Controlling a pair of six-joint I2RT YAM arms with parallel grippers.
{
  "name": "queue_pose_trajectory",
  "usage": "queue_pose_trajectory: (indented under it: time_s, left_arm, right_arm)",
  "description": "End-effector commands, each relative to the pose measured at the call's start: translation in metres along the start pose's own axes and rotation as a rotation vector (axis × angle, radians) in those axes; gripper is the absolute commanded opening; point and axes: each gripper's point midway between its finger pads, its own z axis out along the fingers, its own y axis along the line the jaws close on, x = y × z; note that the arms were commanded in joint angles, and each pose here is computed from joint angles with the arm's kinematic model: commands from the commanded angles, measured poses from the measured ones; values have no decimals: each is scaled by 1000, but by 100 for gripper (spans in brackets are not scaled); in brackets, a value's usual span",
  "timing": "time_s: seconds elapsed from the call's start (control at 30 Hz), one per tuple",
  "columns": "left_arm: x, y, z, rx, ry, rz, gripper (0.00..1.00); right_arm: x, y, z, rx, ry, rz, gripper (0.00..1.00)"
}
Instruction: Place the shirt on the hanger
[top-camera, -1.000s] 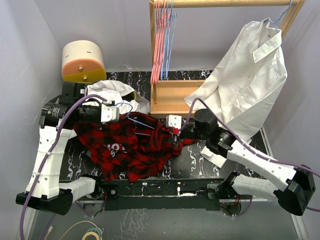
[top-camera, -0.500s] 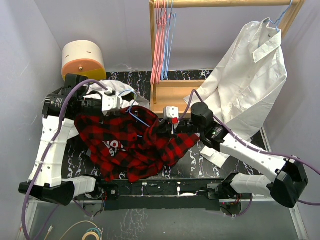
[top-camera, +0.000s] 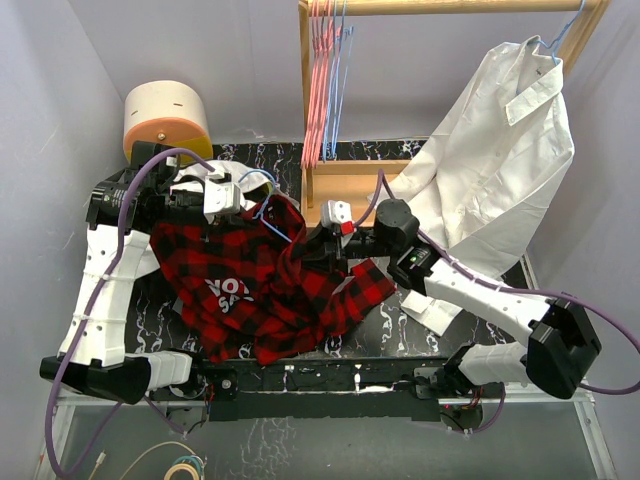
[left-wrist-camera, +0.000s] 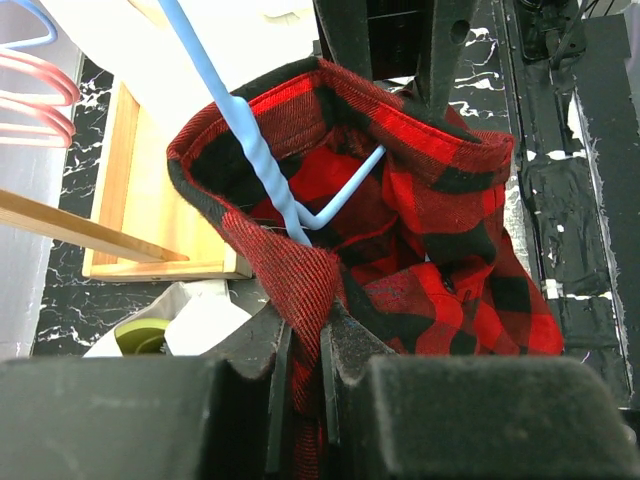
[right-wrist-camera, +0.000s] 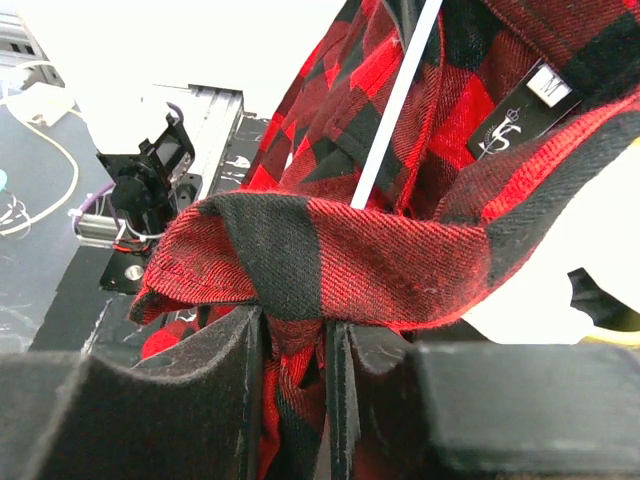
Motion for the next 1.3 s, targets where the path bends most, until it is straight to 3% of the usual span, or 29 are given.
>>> queue_pose_trajectory:
  time_s: [0.0, 0.17, 0.3, 0.53, 0.57, 0.6, 0.63, 0.67, 0.87, 1.1, 1.27]
  left_arm:
    - [-35, -6, 1, 38, -140, 54, 0]
    - [-37, -7, 0, 42, -148, 52, 0]
    - [-37, -7, 0, 40, -144, 50, 0]
    - [-29, -5, 2, 35, -117, 41, 0]
    - [-27, -3, 2, 26, -107, 35, 7]
    - [-25, 1, 2, 11, -94, 16, 31]
    - [-21, 4, 1, -9, -69, -9, 80]
    - [-17, 8, 0, -29, -41, -22, 95]
    - [5, 33, -19, -206, 141, -22, 97]
    - [38, 44, -27, -316, 267, -136, 97]
    - [28, 51, -20, -312, 216, -268, 97]
  right_arm:
    - [-53, -4, 13, -42, -134, -106, 28]
    - [-51, -10, 20, -49, -134, -83, 24]
    - [-56, -10, 20, -43, -154, -94, 9]
    - [-51, -9, -1, 95, -180, -39, 8]
    - [-50, -6, -6, 111, -185, -29, 8]
    - [-50, -4, -11, 131, -190, -15, 8]
    - [-49, -2, -16, 154, -192, 0, 8]
    - [-47, -1, -21, 177, -189, 20, 8]
    - [-31, 6, -58, 340, -122, 77, 8]
    - [-35, 10, -96, 483, -39, 103, 8]
    - [-35, 4, -115, 605, 49, 224, 8]
